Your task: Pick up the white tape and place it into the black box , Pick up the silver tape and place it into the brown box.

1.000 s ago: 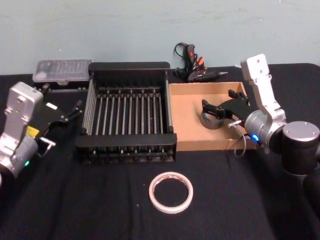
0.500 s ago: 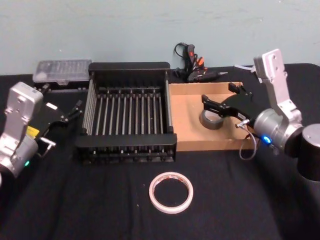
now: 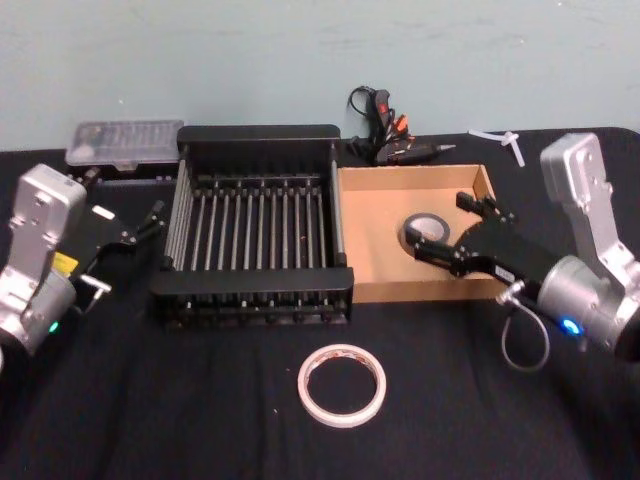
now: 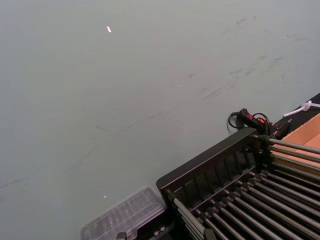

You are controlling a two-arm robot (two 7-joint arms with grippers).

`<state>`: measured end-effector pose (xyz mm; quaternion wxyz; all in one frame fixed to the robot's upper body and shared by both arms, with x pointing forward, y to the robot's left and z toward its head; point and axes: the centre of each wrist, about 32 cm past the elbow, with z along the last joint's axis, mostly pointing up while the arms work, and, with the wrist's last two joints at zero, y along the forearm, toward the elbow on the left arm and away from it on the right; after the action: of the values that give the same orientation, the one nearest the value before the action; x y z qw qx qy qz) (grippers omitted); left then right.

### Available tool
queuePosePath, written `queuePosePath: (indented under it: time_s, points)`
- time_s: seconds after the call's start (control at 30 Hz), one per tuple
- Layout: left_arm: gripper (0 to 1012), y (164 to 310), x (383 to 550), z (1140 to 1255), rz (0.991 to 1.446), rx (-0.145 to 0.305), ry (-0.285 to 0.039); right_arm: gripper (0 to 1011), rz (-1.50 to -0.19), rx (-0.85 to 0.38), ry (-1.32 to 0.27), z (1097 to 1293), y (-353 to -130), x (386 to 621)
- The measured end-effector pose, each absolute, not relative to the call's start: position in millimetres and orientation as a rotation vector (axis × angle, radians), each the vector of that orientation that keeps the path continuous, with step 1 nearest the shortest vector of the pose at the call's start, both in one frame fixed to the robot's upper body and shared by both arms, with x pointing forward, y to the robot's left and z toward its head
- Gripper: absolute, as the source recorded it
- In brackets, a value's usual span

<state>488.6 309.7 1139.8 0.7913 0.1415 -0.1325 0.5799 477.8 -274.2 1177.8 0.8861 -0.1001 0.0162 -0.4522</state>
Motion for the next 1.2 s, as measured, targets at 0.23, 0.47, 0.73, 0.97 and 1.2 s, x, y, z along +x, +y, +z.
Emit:
queuePosePath:
  time_s: [0.23, 0.47, 0.73, 0.97, 1.2]
  points:
    - [1001, 309.7, 488.6, 1139.8, 1.248, 0.304, -0.285, 1002, -0.848, -0.201, 0.018, 1167.6, -284, 453]
    - [1001, 309.7, 488.6, 1139.8, 1.248, 0.304, -0.285, 1002, -0.8, -0.216, 0.018, 1157.2, -284, 438]
    - [1001, 309.7, 488.6, 1139.8, 1.248, 0.304, -0.285, 1002, -0.775, -0.253, 0.023, 1147.4, -275, 434]
    - [1001, 309.7, 488.6, 1139.8, 1.248, 0.304, -0.285, 1002, -0.743, -0.294, 0.018, 1139.6, -265, 433]
    - [1001, 309.7, 488.6, 1139.8, 1.248, 0.304, -0.285, 1002, -0.693, -0.313, 0.014, 1133.9, -255, 437]
